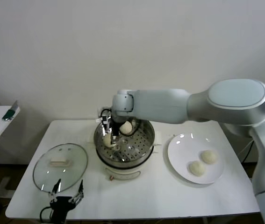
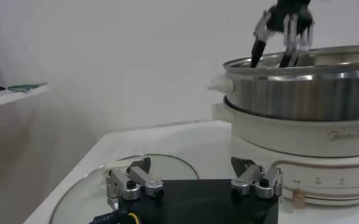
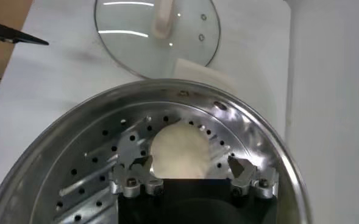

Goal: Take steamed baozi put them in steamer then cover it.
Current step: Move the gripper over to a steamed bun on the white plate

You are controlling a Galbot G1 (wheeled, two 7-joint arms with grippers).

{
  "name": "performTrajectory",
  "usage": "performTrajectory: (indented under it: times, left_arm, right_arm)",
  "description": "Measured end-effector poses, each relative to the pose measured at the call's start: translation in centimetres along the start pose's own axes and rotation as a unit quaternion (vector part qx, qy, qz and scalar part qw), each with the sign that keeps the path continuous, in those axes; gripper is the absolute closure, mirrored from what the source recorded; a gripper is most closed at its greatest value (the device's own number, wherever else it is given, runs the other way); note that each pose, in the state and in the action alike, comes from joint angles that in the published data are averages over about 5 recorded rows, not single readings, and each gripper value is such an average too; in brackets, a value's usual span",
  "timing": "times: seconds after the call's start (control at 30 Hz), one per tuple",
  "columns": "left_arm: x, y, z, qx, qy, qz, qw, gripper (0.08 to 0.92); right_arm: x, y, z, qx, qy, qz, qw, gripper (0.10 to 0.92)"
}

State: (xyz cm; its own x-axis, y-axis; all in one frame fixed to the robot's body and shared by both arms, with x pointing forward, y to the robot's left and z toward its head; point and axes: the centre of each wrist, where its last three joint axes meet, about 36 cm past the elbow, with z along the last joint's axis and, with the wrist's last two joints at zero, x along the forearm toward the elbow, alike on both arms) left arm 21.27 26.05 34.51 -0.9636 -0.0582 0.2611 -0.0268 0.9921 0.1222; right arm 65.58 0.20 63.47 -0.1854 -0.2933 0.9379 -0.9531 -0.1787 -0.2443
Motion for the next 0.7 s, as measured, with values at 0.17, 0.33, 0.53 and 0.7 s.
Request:
performTrajectory:
  times: [0.17,0.33,0.53,0.7]
  left_arm:
    - [0.1,-0.2,-0.1,-0.001,-0.001,0.002,1.0,0.177]
    - [0.1,-0.2,-0.3,-0.001,-0.002,0.001,1.0,0.177]
    - [0.1,-0.4,-0.3,0.001,-0.002,0.0,1.0,0.177]
    - [0.2,-0.4,-0.4,0.001,-0.002,-0.001,1.0,0.177]
  right_arm:
    - [4.3,0.0,5.3,-0.008,0.01,-0.014,1.0,0.199]
    - [6.7,2.3,13.1,-0.025,0.037,-0.036,0.998,0.2]
    - [7.3,6.2,21.6,-0.056,0.067,-0.05,0.995,0.2]
    - [5.9,9.3,26.8,-0.08,0.084,-0.06,0.991,0.2]
